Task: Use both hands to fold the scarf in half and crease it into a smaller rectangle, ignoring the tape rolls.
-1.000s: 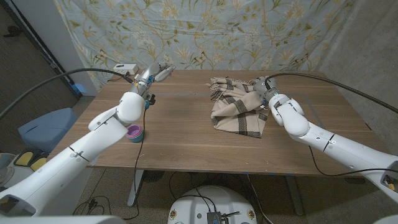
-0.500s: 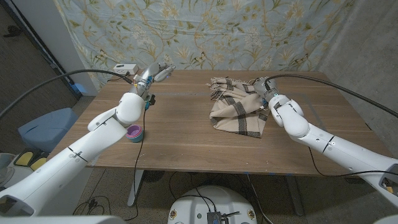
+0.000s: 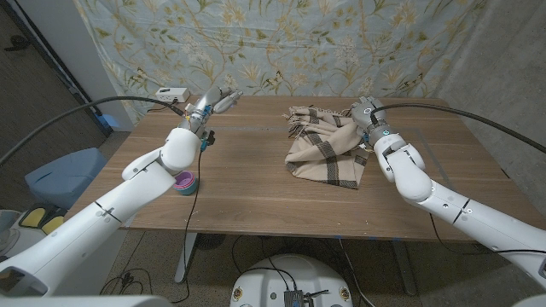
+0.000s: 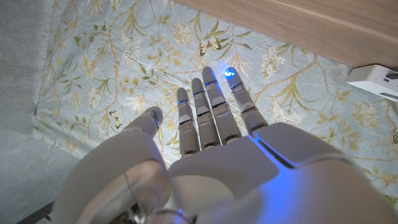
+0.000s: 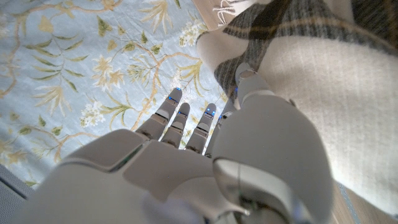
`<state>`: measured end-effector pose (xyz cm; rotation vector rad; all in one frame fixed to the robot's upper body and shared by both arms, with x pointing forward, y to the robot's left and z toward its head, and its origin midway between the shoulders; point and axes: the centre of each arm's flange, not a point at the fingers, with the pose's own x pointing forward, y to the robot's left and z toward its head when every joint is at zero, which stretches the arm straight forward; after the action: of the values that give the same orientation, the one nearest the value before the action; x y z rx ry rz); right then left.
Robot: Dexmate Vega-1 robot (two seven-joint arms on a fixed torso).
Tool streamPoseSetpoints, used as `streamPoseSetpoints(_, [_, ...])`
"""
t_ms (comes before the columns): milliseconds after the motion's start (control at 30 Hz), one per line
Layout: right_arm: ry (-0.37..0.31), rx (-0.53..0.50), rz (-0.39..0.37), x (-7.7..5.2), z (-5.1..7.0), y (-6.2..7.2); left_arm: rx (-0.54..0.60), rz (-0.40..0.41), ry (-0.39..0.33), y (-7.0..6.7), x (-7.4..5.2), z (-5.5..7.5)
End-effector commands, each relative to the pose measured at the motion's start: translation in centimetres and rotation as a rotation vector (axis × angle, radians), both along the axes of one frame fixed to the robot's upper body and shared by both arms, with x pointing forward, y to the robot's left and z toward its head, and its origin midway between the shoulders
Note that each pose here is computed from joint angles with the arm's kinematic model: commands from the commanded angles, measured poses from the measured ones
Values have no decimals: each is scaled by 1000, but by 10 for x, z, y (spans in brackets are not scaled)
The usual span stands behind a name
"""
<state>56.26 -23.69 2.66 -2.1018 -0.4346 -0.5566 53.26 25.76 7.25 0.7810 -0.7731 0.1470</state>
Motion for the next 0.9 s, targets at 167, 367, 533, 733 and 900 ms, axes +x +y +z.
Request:
streamPoseSetpoints(167, [79, 7, -81, -65, -10, 10, 6, -25, -21, -1, -2, 1])
streamPoseSetpoints(367, [142, 23, -82, -79, -21, 12, 10, -32, -34, 1, -4, 3])
streamPoseSetpoints(533, [193, 50, -82, -92, -26, 14, 18, -41, -37, 1, -4, 4])
streamPoseSetpoints(733, [273, 74, -75, -106, -32, 18, 22, -49, -41, 2, -3, 6])
streamPoseSetpoints(900, [383, 73, -92, -108, -41, 26, 24, -57, -46, 3, -2, 8])
